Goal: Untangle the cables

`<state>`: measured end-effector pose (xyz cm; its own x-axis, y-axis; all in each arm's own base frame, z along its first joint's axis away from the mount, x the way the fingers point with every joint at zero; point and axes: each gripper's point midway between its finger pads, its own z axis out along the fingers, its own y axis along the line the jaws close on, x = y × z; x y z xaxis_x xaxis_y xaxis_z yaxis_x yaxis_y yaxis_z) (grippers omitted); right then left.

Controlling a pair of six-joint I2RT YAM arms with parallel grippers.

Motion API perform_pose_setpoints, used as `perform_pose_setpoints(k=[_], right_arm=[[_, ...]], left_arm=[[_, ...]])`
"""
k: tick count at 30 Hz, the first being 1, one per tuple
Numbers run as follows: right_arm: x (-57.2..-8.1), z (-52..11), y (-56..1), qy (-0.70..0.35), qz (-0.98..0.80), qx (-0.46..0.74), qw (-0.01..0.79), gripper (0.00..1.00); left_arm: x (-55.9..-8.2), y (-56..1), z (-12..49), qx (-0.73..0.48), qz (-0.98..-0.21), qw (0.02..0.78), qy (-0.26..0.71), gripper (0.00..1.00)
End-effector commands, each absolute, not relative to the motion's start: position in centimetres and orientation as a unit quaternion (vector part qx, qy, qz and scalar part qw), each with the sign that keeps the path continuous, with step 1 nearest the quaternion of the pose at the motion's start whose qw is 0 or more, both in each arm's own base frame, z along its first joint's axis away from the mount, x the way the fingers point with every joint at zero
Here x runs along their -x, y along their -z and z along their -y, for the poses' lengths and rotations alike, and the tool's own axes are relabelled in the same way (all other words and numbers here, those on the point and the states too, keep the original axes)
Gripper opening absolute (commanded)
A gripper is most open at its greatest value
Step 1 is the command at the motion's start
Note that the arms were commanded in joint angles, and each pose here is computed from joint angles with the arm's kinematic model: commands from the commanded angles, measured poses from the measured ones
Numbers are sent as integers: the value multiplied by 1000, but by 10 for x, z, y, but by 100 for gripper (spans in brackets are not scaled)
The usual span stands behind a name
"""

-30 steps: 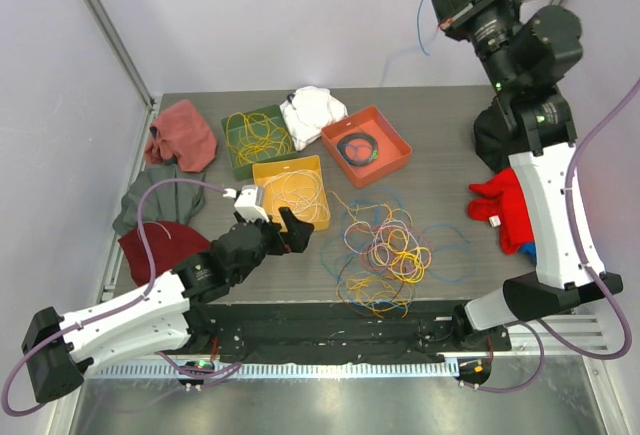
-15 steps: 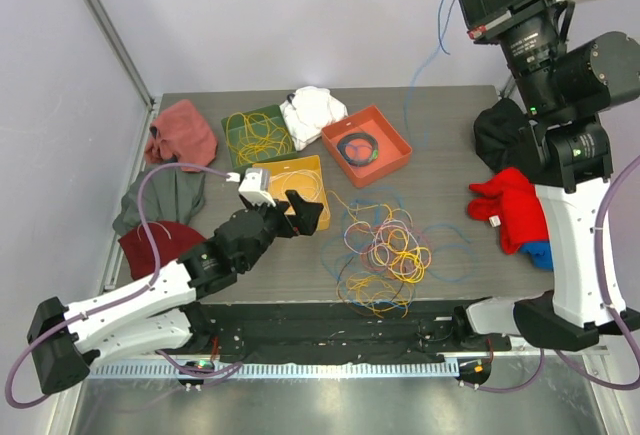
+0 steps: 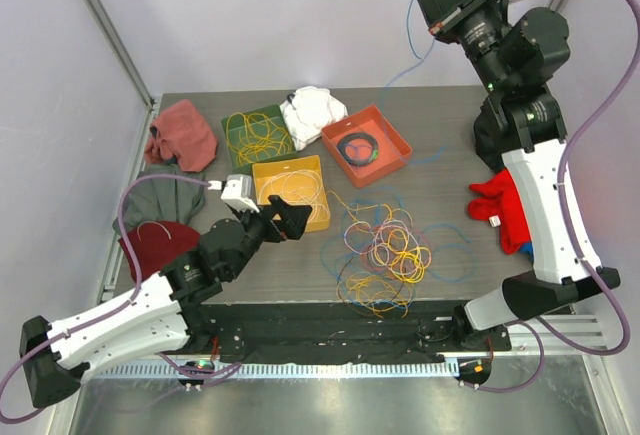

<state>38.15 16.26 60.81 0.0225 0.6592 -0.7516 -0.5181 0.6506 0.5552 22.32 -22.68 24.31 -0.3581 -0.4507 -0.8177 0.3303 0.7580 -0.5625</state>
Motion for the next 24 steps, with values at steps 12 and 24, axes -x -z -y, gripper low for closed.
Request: perform_pose_setpoints(k=[12,24], right_arm=[[-450,-191,-542,-415,-601,-63,680,1],[-481,-200,-456,-401,-651,-77,640,1]], left_arm=[[-225,-230,217,56,-756,566,324,100],[-230,-218,227,43,-765,560,317,100]])
